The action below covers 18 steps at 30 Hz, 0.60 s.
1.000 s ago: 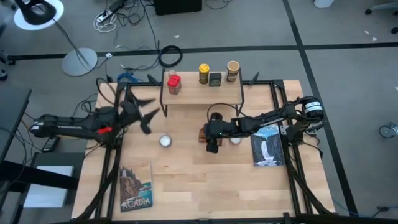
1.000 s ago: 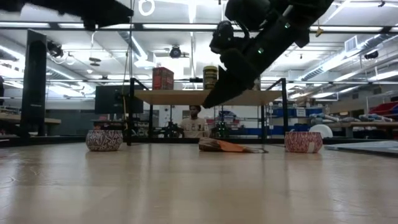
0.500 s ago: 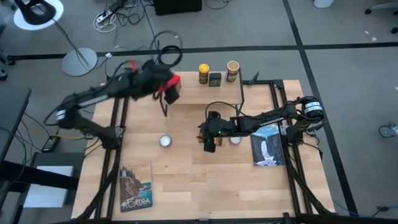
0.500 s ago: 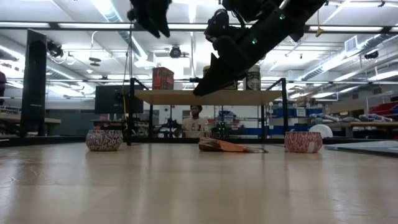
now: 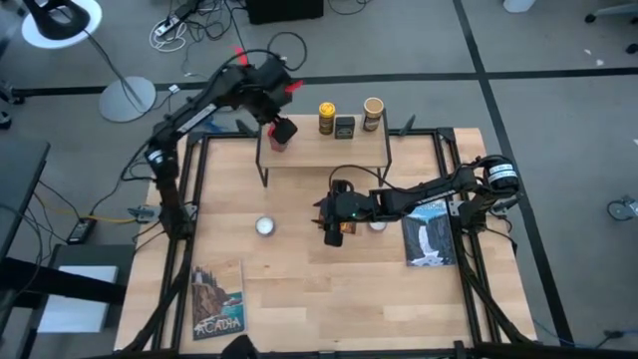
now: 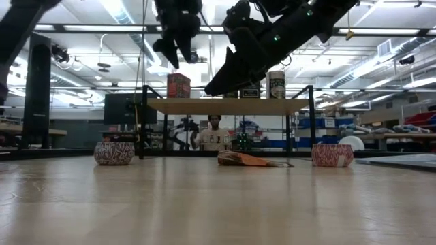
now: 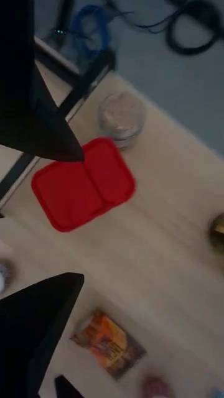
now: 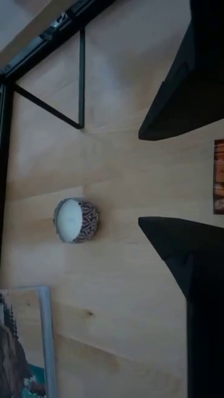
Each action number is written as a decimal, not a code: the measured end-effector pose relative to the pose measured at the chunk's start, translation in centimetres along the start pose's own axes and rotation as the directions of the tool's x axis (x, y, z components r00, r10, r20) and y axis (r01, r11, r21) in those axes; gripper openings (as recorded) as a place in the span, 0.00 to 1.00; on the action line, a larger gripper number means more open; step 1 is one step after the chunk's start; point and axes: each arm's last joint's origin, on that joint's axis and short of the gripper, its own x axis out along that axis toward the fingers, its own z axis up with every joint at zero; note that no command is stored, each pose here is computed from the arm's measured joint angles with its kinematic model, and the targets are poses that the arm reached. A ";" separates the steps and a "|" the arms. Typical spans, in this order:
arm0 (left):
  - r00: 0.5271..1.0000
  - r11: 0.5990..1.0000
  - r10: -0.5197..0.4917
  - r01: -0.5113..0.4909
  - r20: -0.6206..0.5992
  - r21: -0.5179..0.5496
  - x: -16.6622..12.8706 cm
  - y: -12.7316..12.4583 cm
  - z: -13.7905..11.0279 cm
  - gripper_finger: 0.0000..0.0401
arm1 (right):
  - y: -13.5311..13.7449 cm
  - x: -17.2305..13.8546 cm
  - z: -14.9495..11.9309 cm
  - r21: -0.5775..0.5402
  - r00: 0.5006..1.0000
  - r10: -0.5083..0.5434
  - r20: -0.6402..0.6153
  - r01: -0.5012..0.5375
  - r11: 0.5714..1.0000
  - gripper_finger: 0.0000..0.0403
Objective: Shelf spices
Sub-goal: Remove the red seasoning can from the shelf
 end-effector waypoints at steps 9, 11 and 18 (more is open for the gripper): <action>0.988 0.991 0.135 -0.137 -0.077 -0.014 1.6 0.3 0.4 0.78 | 0.1 0.0 0.0 0.001 1.000 0.022 0.005 -0.022 1.000 0.52; 0.983 0.986 0.162 -0.165 -0.091 -0.031 1.5 0.6 0.2 0.78 | 0.1 0.0 0.1 0.002 1.000 0.027 0.010 -0.027 1.000 0.52; 0.992 0.991 0.087 -0.096 -0.094 -0.088 1.5 0.2 0.2 0.79 | 0.1 0.0 0.1 0.003 0.999 0.037 0.009 -0.037 0.999 0.52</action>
